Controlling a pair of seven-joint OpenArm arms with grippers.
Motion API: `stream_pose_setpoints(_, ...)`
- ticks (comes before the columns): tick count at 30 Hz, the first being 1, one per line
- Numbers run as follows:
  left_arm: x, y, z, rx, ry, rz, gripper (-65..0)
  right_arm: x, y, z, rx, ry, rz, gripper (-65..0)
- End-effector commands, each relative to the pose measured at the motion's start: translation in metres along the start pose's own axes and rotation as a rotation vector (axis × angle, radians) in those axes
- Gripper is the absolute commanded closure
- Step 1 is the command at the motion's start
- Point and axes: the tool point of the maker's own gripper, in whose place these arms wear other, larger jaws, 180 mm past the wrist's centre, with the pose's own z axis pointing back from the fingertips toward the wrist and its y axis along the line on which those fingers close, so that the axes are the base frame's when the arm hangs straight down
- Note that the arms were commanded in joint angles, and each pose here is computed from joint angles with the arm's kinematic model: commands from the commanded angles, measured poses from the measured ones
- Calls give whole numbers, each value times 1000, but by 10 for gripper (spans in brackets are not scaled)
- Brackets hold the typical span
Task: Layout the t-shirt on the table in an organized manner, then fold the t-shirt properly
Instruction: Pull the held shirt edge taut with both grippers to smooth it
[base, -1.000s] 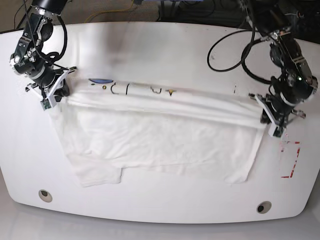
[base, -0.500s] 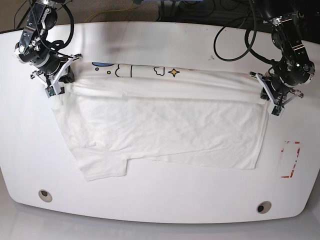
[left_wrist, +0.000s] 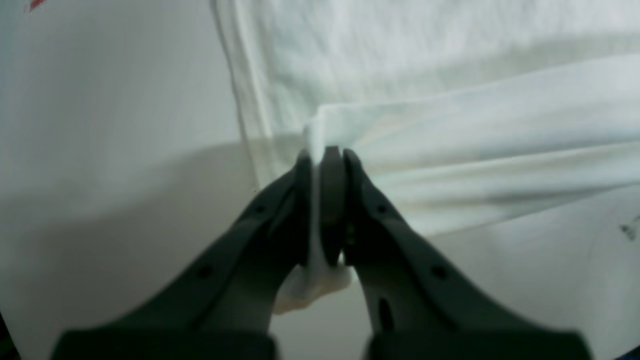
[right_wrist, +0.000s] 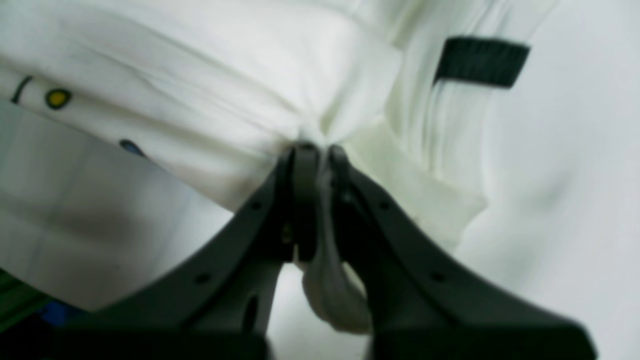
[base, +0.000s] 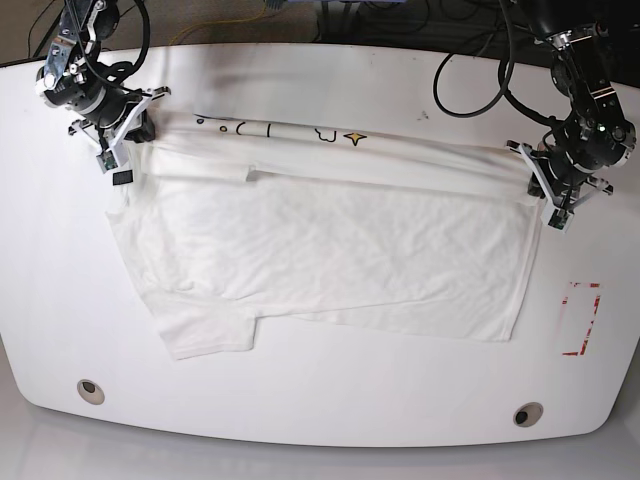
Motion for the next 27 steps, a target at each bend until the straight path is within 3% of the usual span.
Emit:
stream_pose_setpoints(1,3,9,5,29,-10,-13,0,8,-6,13,-37,-34,17,-6)
stream_pose_setpoints(27,-7,10,6,28,28,-55,0,-22,17,20,-15,12,-14,-8)
